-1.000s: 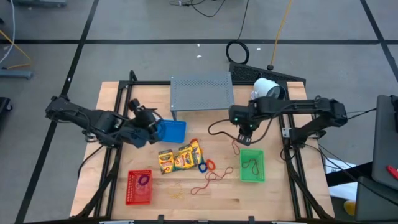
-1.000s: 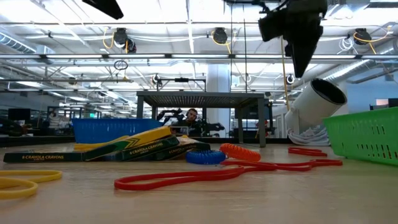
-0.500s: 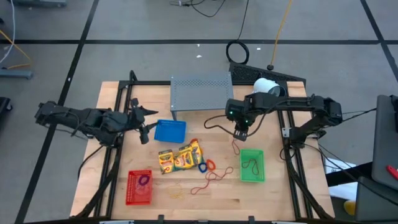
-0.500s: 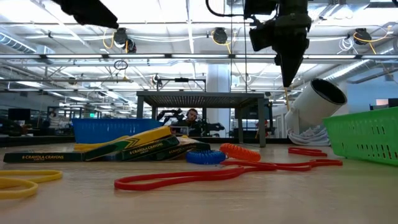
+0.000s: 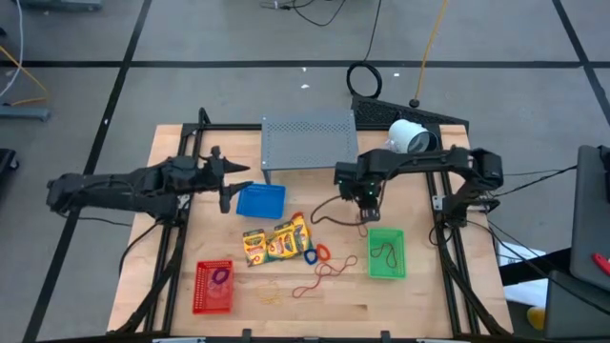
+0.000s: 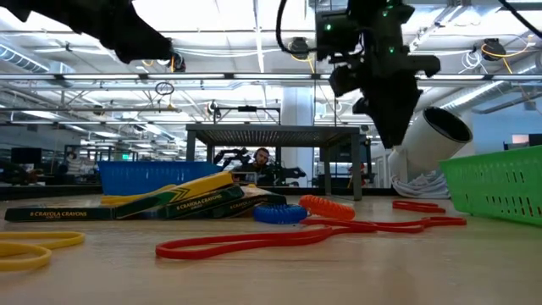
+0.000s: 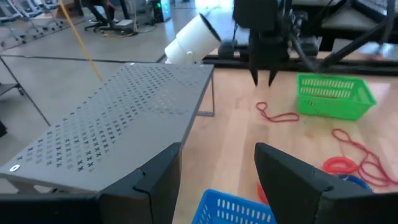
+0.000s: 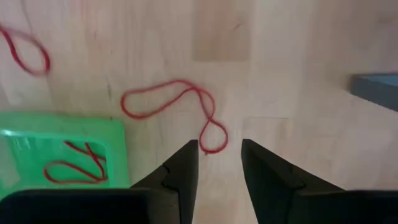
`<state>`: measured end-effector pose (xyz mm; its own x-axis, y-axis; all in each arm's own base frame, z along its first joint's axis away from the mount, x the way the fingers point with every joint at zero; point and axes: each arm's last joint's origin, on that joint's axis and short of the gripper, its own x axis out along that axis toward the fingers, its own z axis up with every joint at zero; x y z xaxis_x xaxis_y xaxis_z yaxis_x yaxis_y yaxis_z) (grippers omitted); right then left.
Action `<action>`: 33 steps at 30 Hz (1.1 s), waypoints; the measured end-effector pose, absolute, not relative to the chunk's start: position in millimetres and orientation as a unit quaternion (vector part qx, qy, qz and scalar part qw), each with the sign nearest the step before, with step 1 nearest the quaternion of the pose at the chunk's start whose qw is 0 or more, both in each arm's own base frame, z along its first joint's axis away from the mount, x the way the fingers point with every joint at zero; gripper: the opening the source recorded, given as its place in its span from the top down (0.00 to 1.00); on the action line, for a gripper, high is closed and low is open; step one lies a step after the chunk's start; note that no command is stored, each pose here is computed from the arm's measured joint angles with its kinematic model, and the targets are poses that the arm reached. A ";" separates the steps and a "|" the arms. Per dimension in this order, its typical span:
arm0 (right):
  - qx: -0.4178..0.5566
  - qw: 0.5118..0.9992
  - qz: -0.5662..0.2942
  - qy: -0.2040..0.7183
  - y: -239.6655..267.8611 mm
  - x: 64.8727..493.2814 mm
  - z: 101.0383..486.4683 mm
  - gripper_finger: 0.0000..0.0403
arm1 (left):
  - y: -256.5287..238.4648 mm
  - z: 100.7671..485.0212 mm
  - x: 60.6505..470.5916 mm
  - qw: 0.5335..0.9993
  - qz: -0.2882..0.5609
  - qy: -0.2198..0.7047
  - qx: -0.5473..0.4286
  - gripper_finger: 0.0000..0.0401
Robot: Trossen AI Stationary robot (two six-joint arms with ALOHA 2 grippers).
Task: Pick & Place Office Desk Supplies
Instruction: Put the red rubber band into the green bin
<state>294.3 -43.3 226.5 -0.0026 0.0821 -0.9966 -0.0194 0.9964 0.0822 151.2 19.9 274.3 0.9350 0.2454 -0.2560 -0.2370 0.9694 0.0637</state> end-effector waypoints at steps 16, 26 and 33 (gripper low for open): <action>-0.008 0.687 0.070 0.724 -42.9 315.0 182.7 0.73 | 26.5 272.0 150.7 0.984 0.119 0.132 0.006 0.47; -0.012 0.670 0.081 0.738 -40.4 299.5 155.2 0.73 | 26.4 271.7 150.6 0.984 0.119 0.133 -0.003 0.47; -0.014 0.676 0.079 0.732 -39.6 294.1 143.1 0.74 | 26.4 271.7 150.6 0.984 0.120 0.132 -0.011 0.47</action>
